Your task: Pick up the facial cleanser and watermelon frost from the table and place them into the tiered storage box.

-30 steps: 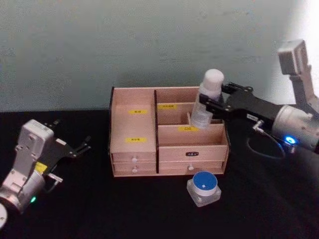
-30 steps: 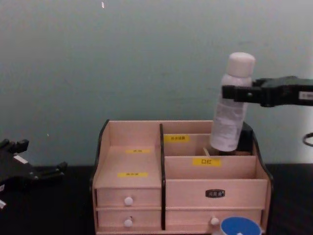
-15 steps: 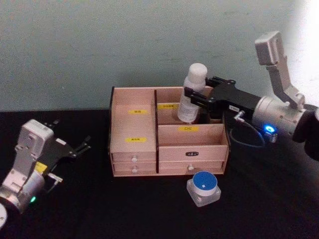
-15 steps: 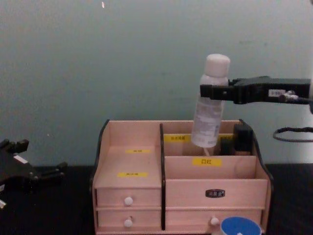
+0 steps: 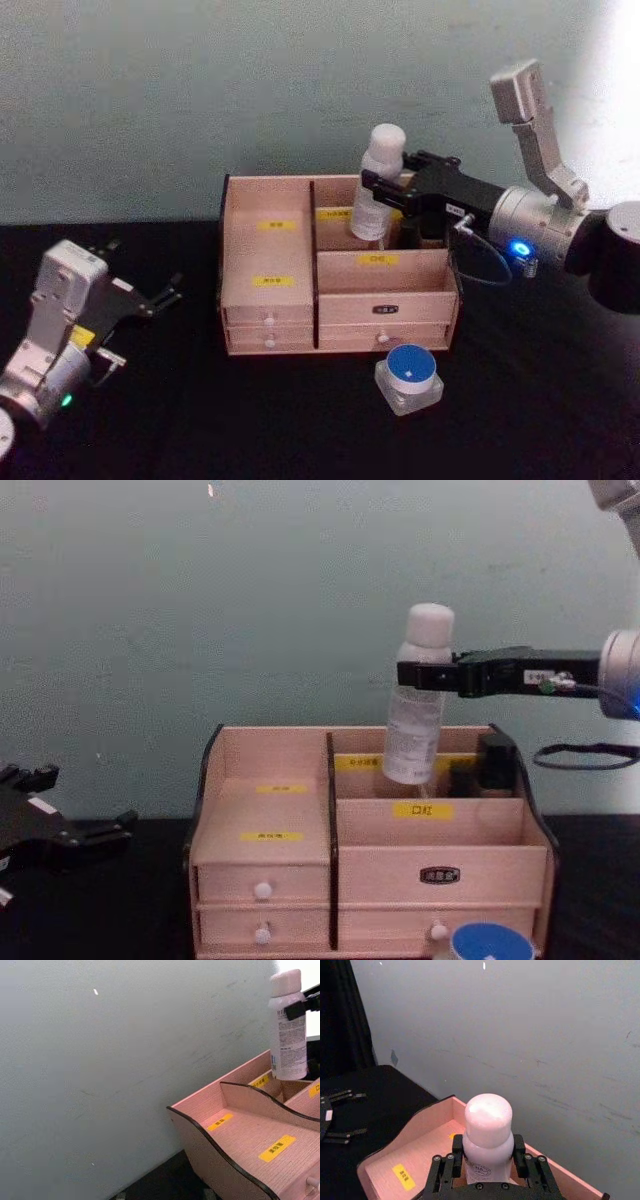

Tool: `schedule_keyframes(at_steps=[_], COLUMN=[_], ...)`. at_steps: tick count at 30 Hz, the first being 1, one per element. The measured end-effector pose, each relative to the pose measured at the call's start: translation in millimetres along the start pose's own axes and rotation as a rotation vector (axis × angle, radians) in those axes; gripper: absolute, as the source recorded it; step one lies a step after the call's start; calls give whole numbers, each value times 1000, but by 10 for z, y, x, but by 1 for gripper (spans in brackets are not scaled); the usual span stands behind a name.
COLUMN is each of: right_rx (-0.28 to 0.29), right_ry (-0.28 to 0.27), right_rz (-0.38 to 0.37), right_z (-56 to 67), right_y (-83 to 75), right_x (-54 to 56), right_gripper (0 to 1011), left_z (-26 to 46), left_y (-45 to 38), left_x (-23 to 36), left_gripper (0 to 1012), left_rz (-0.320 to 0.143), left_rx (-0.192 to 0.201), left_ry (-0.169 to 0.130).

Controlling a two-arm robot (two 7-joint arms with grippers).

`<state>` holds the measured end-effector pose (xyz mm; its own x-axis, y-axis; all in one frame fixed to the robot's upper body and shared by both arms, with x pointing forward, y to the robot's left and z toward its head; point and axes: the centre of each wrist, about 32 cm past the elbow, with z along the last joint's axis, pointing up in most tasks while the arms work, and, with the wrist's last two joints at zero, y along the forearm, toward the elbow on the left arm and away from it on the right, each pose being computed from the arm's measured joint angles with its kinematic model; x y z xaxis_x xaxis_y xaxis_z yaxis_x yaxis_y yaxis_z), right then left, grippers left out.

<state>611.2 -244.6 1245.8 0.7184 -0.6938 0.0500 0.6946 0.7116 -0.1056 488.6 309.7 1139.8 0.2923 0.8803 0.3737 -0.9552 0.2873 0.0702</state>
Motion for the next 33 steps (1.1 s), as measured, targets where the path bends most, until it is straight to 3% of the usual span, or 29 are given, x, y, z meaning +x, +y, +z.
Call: schedule_keyframes(at_steps=[16,33], right_rx=[-20,-23], right_ry=[9,23], right_rz=[4,20], right_z=[-66,-108], right_y=[163,210], right_x=[50,29], right_gripper=[596,596], left_z=[0,0], left_y=[0,0], left_x=[0,0], left_gripper=[1001,1001], left_rz=[0,0], left_rx=[0,0], left_ry=[0,0])
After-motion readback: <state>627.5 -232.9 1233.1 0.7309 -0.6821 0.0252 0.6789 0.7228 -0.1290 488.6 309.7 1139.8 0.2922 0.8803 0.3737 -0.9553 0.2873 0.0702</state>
